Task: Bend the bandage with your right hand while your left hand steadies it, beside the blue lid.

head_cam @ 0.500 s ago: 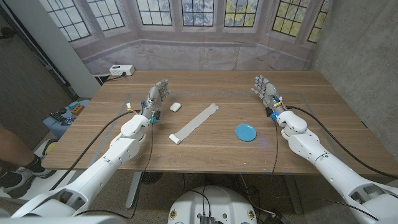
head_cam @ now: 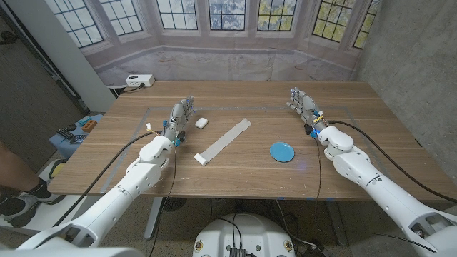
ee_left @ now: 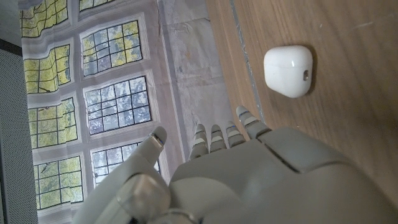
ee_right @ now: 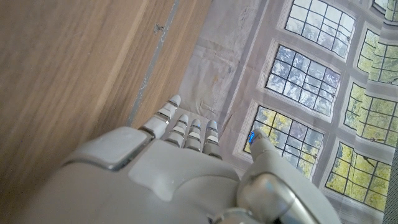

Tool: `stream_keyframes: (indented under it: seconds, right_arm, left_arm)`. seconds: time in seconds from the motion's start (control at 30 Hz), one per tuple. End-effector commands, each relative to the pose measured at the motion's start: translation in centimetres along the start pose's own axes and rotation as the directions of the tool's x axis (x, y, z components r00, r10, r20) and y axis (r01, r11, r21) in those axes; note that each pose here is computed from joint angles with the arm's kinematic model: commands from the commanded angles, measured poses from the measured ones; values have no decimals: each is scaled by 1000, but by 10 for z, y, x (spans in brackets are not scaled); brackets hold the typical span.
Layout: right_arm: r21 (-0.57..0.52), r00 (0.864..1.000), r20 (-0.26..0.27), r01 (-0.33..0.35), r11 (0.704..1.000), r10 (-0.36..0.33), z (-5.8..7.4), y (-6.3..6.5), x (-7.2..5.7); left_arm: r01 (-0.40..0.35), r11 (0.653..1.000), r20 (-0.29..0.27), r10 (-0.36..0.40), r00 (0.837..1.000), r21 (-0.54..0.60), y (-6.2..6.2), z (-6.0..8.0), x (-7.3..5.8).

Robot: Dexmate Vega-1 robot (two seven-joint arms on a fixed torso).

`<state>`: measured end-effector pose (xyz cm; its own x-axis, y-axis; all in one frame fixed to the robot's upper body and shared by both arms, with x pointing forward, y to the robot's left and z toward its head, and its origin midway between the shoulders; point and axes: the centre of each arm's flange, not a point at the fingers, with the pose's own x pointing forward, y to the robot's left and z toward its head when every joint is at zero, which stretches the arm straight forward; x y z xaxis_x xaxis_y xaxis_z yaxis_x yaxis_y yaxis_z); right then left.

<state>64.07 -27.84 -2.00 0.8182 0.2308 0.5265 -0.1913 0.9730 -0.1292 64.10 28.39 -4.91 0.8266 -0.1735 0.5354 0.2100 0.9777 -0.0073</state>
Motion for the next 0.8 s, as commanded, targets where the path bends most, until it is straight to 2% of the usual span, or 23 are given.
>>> stream_keyframes:
  seconds: [0.03, 0.2, 0.33, 0.5, 0.8]
  right_arm:
    - [-79, 1000, 5, -16, 997, 16, 18, 11, -2]
    - [-95, 999, 9, -31, 995, 32, 21, 17, 4]
    - [-126, 999, -12, -38, 991, 37, 24, 21, 9]
    - [-225, 999, -37, -34, 974, 26, 32, 29, 15]
    - [-298, 998, -55, -35, 954, 19, 43, 38, 18]
  left_arm:
    - [12, 1000, 0, -12, 1000, 10, -1, 2, -5]
    - [5, 1000, -3, -5, 1000, 20, 1, 4, -9]
    - [1, 1000, -10, 0, 1000, 25, 4, 5, -12]
    - [-5, 999, -15, 5, 1000, 33, 7, 7, -13]
    - [-5, 999, -1, 5, 1000, 41, 10, 11, -12]
